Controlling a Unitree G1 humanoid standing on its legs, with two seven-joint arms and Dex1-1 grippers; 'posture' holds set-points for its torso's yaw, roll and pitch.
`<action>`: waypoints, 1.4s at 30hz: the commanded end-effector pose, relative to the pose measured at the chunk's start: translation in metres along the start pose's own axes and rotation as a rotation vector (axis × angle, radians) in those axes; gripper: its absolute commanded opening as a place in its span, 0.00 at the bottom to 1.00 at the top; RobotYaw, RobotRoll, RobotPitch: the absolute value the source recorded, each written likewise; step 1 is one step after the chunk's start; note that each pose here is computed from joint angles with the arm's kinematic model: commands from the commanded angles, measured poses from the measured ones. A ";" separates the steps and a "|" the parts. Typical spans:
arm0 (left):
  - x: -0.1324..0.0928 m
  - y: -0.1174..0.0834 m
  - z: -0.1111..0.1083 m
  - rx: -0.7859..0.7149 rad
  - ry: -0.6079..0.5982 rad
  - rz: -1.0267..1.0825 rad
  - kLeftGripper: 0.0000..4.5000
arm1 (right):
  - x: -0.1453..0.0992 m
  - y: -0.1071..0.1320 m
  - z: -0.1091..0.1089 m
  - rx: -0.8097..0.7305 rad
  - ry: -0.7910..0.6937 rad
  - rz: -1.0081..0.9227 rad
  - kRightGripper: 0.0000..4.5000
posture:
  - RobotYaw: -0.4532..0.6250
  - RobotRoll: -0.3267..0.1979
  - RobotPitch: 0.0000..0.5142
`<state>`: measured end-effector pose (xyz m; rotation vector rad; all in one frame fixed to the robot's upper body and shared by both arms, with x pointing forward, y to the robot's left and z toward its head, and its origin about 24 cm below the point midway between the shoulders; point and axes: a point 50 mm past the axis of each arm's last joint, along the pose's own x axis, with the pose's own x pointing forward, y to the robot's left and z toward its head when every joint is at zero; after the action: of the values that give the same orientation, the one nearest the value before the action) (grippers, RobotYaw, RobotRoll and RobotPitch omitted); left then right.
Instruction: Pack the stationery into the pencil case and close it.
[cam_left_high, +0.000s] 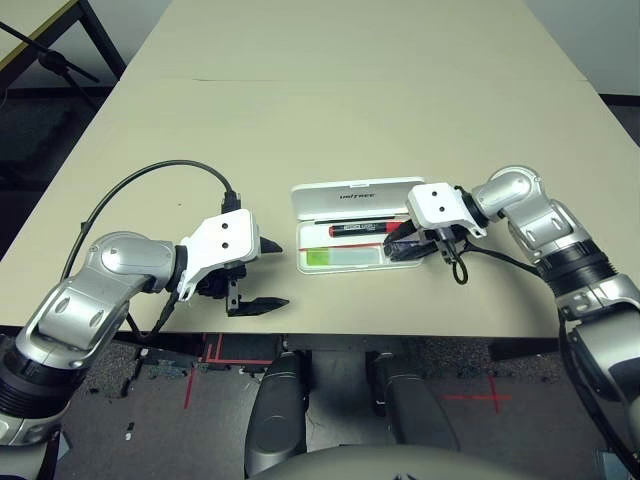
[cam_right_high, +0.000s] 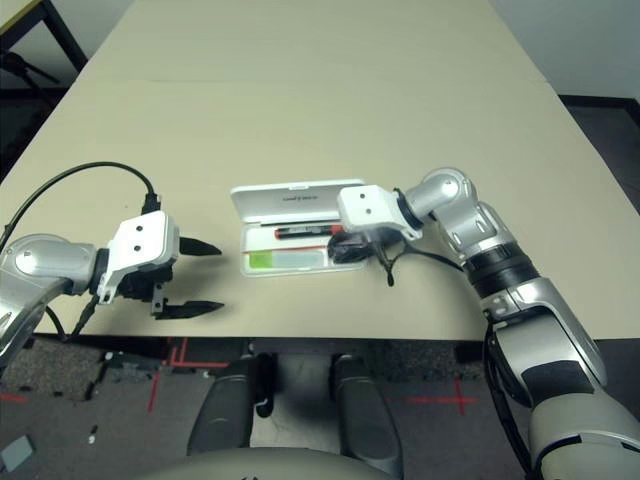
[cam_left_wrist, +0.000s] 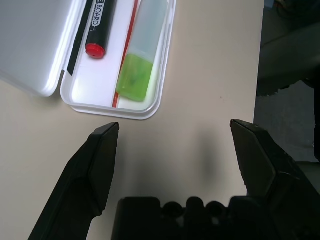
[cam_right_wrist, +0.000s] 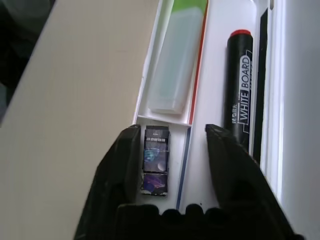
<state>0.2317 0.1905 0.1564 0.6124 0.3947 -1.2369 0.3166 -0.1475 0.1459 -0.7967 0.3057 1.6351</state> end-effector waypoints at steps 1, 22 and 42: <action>0.000 0.001 -0.001 0.001 0.009 -0.007 1.00 | -0.013 0.005 0.005 0.076 -0.048 0.002 0.88 | 0.55 0.62 0.34; -0.004 0.004 -0.020 -0.071 0.024 -0.009 1.00 | -0.123 0.050 -0.020 0.533 -0.165 -0.320 0.99 | 0.47 0.62 0.38; -0.039 0.056 -0.050 -0.175 0.283 0.332 0.23 | -0.131 0.066 -0.026 0.604 -0.086 -0.333 1.00 | 0.44 0.62 0.36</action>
<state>0.2699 0.2588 0.1542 0.6560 0.6032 -0.8364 0.2683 -0.2806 0.1965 -0.2874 0.5358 1.1514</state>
